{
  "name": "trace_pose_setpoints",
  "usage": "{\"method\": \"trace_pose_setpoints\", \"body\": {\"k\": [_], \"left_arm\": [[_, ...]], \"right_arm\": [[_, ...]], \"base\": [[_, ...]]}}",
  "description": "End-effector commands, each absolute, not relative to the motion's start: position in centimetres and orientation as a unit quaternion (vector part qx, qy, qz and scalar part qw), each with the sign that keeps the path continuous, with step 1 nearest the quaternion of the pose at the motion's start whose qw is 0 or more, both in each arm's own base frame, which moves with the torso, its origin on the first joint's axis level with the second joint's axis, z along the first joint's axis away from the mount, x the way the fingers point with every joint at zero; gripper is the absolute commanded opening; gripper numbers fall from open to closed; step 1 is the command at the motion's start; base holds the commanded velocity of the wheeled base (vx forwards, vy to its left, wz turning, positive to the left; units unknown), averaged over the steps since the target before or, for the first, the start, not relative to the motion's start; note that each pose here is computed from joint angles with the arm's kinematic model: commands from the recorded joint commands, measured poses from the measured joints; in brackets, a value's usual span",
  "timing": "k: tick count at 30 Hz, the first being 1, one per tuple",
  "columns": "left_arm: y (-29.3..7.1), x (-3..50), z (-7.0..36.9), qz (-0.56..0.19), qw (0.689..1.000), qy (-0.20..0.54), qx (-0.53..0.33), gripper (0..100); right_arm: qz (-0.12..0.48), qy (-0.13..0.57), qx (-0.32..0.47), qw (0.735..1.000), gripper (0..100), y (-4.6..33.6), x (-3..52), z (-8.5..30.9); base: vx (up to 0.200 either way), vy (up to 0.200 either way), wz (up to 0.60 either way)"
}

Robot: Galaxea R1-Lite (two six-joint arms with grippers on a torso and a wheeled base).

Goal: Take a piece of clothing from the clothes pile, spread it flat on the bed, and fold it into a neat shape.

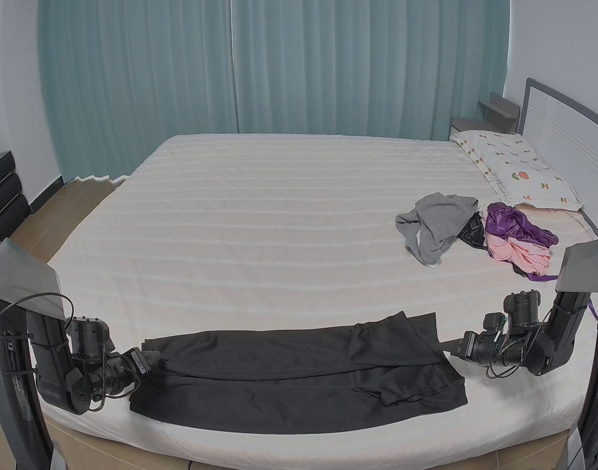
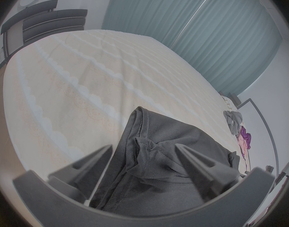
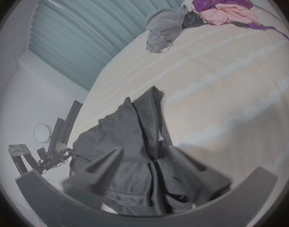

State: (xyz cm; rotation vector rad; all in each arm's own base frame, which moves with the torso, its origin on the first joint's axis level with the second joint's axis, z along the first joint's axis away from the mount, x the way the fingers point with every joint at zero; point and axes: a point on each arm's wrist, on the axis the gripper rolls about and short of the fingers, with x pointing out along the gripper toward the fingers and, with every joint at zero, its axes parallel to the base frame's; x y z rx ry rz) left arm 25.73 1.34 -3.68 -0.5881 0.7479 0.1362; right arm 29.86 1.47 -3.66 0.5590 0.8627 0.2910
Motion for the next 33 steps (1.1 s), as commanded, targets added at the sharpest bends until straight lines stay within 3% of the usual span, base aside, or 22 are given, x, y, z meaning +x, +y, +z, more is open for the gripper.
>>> {"method": "trace_pose_setpoints", "body": {"k": [1,7,14,20,33], "left_arm": [[1.4,25.9,-3.2,0.065,0.89,0.349,-0.286,100],[1.9,27.3,-1.8,0.063,0.902,0.306,-0.298,100],[1.8,30.2,-1.3,0.051,0.912,0.275,-0.298,100],[1.1,31.7,-2.6,0.057,0.898,0.31,-0.309,100],[1.5,32.1,-4.2,0.061,0.9,0.323,-0.285,100]], "right_arm": [[0.145,0.383,0.274,0.87,100,1.3,30.2,-1.6],[0.129,0.359,0.317,0.868,100,1.3,32.1,-0.5],[0.121,0.364,0.34,0.859,100,2.1,33.9,-1.9],[0.107,0.37,0.339,0.858,100,2.0,34.6,-3.4],[0.105,0.373,0.338,0.857,100,2.1,34.9,-3.9]], "base": [[0.0,0.0,0.0],[0.0,0.0,0.0],[0.0,0.0,0.0],[0.0,0.0,0.0],[0.0,0.0,0.0]]}}
